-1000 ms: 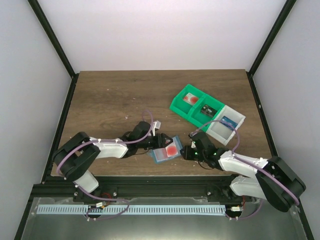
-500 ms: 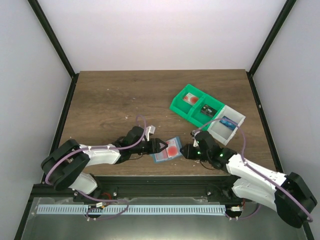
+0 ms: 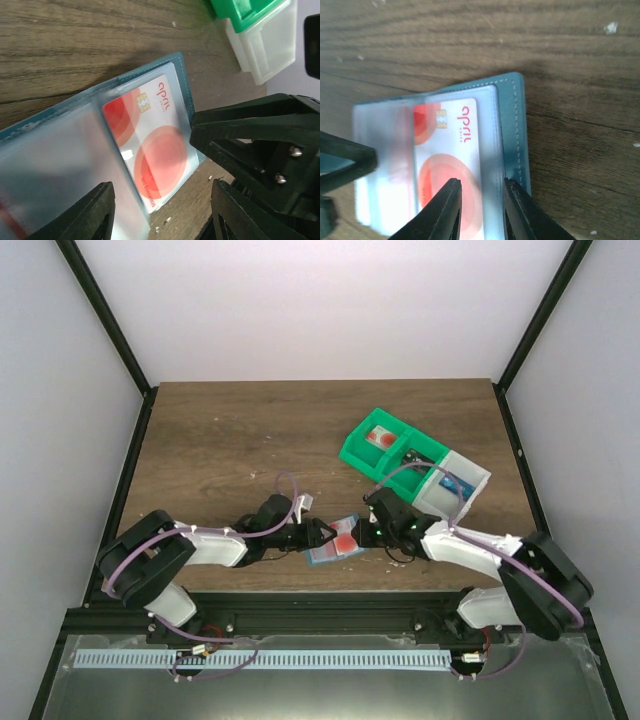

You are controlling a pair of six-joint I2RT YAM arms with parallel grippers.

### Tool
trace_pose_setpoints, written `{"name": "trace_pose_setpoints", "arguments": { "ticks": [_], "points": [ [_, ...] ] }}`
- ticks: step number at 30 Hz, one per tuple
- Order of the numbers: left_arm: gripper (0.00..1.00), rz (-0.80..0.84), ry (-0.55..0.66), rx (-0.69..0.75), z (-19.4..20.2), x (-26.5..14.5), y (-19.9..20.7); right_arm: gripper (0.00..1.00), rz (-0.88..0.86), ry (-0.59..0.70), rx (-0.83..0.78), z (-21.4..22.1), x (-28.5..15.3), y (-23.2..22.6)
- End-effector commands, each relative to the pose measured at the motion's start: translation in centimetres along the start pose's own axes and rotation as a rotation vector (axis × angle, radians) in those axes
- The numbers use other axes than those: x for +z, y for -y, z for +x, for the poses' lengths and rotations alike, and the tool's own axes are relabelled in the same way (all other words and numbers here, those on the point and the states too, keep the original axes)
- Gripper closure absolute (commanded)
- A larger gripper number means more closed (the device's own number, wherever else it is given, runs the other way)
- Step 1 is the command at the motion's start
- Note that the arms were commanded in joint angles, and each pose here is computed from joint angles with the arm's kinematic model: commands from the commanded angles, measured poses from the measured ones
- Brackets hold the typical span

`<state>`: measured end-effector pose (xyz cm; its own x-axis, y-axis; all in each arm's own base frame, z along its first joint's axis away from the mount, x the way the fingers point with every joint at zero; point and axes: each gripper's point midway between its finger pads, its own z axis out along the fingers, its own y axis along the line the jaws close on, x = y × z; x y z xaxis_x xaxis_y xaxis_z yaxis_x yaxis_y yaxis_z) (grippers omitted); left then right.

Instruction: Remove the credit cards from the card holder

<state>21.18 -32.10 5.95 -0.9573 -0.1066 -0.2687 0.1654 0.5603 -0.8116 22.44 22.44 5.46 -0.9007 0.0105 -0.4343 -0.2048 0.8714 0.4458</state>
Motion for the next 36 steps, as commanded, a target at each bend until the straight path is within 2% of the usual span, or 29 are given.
{"name": "trace_pose_setpoints", "arguments": {
  "ticks": [1, 13, 30, 36],
  "points": [
    [0.45, -0.043, 0.016, 0.017, -0.3, -0.3, -0.4, 0.76, -0.007, -0.015, -0.017, 0.1, 1.6, -0.2],
    [0.51, -0.069, 0.021, 0.016, -0.1, -0.9, -0.8, 0.83, -0.005, -0.105, 0.03, 5.7, 3.3, 0.0],
    [0.55, -0.155, 0.004, -0.005, 1.0, -0.5, -3.7, 0.85, -0.004, -0.107, 0.04, 6.4, 3.5, 0.5],
    [0.56, -0.024, -0.026, -0.049, 1.9, 0.2, -1.9, 0.85, -0.006, -0.109, 0.042, 6.5, 3.6, 0.5]
  ]
}}
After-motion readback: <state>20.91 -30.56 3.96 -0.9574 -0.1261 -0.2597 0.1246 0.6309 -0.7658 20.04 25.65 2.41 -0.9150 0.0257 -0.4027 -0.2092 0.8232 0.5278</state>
